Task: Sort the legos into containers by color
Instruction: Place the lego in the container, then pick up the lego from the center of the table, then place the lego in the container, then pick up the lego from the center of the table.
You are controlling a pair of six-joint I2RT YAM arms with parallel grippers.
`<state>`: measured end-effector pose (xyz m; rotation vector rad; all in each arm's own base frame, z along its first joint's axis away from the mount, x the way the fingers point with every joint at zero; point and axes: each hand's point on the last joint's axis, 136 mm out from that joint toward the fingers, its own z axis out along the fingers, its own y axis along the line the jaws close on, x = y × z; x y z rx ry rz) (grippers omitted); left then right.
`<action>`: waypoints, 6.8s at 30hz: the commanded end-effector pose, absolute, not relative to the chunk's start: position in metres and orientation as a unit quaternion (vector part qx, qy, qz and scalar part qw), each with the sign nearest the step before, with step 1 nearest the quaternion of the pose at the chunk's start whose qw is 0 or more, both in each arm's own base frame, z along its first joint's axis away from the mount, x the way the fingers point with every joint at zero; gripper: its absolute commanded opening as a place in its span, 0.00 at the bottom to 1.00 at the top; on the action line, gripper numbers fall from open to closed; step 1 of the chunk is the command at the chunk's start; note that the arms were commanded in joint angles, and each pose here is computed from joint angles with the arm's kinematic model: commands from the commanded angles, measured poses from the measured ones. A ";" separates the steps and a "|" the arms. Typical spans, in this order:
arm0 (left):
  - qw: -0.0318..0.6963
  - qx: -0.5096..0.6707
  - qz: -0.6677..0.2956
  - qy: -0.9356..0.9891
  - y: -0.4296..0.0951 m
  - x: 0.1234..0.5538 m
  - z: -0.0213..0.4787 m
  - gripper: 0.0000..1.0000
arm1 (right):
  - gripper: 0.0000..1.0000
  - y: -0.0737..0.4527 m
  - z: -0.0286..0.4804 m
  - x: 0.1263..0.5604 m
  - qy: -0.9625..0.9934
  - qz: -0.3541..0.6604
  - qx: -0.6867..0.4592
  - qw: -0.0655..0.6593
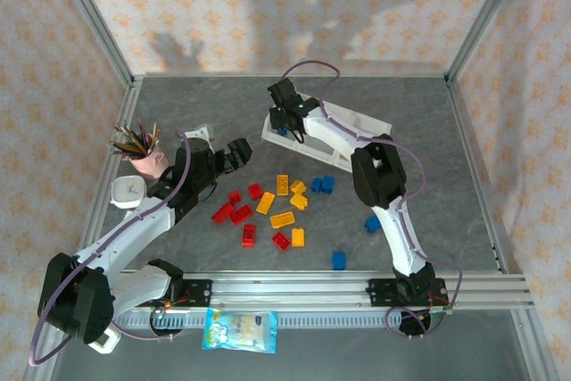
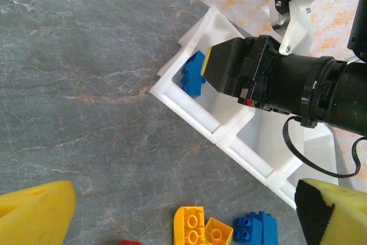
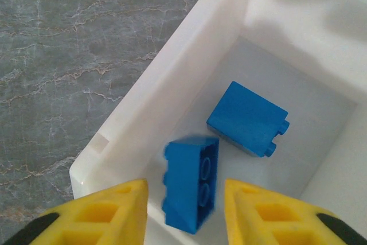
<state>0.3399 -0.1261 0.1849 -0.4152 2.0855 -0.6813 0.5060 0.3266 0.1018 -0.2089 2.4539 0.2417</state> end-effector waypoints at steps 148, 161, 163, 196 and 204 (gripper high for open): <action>0.445 -0.121 -0.315 0.829 -0.157 0.337 0.216 0.99 | 0.59 0.263 0.186 0.504 0.915 0.119 0.005 0.385; 0.413 -0.097 -0.333 0.842 -0.182 0.300 0.194 0.99 | 0.69 0.228 0.150 0.382 0.930 0.127 0.051 0.341; 0.408 -0.097 -0.335 0.844 -0.187 0.296 0.189 0.99 | 0.72 0.226 0.136 0.366 0.934 0.123 0.058 0.331; 0.382 -0.082 -0.335 0.857 -0.213 0.295 0.167 0.99 | 0.36 0.223 0.032 0.337 0.958 0.093 0.089 0.256; 0.388 -0.081 -0.338 0.853 -0.213 0.295 0.173 0.99 | 0.25 0.221 0.043 0.338 0.957 0.089 0.081 0.265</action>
